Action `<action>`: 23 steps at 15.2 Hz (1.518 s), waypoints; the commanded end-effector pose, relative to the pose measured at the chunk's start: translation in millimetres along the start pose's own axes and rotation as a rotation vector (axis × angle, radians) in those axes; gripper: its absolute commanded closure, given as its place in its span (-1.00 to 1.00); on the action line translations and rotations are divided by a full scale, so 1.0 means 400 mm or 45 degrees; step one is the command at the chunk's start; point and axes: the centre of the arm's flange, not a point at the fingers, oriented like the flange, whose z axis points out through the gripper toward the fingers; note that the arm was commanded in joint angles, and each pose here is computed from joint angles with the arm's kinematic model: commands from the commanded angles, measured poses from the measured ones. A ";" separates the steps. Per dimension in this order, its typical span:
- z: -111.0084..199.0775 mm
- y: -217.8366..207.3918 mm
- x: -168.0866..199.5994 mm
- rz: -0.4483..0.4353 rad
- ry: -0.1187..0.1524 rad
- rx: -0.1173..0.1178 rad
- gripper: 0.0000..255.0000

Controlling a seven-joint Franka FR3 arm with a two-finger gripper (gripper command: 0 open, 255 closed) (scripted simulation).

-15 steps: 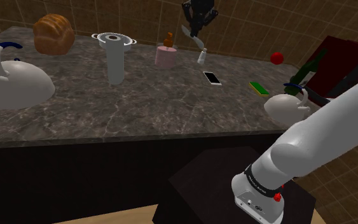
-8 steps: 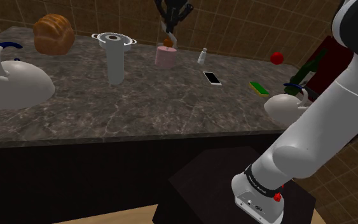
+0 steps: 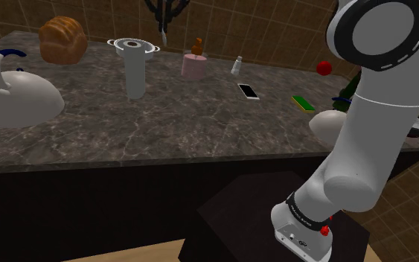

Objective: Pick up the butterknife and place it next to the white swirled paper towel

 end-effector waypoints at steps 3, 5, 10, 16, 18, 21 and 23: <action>0.041 -0.035 -0.001 0.003 0.000 0.001 1.00; 0.068 -0.035 0.000 0.003 0.000 0.001 1.00; 0.134 -0.034 0.003 0.003 0.000 0.001 1.00; 0.213 -0.034 0.007 0.003 0.000 0.001 1.00; 0.239 -0.034 0.009 0.003 0.000 0.001 1.00; 0.279 -0.034 0.011 0.003 0.000 0.001 1.00; 0.305 -0.034 0.012 0.003 0.000 0.001 1.00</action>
